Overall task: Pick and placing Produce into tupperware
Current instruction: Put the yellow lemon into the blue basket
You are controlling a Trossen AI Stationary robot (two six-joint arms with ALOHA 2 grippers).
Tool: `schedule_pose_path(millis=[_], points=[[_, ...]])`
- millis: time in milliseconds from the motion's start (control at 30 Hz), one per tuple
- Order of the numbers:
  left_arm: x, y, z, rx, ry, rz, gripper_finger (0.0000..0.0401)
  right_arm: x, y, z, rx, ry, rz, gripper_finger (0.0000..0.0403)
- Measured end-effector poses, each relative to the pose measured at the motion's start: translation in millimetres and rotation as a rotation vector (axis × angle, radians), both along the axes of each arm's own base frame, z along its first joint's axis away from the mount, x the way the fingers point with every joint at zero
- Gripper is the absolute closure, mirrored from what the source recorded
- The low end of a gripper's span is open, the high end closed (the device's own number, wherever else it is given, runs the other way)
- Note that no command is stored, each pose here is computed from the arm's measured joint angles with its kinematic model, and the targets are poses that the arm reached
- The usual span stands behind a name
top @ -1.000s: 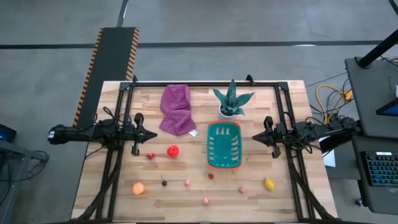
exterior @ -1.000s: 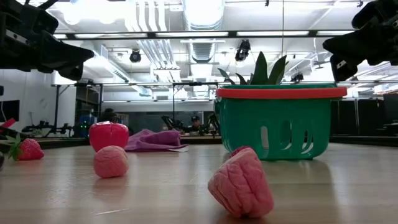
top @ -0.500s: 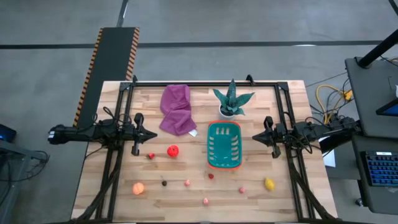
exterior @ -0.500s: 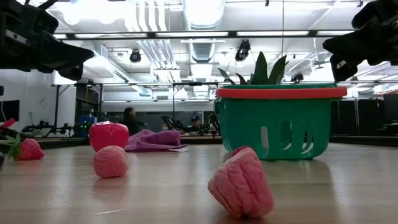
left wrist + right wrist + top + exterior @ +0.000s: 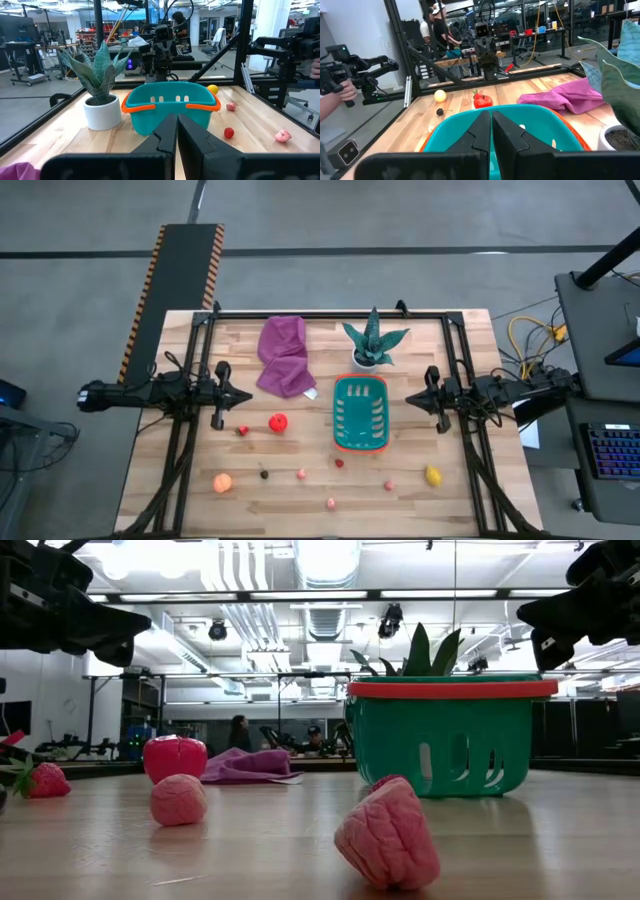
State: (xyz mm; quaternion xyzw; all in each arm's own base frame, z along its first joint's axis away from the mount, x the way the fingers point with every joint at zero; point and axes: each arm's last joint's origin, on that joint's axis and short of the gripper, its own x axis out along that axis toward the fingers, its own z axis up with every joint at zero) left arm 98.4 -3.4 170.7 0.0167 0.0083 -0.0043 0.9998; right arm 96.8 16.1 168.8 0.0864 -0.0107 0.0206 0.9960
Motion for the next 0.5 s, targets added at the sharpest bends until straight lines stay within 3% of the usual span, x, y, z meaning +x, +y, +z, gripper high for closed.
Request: schedule_pose_path(millis=[300,500], points=[[0.0,0.1,0.7,0.004,-0.008,0.002,0.0401,0.0,-0.4,0.9,-0.005,-0.009,-0.011,0.0394],[-0.1,0.6,5.6,0.003,-0.059,0.022,0.0401,-0.6,-0.5,9.5,-0.042,-0.099,-0.012,0.0394]])
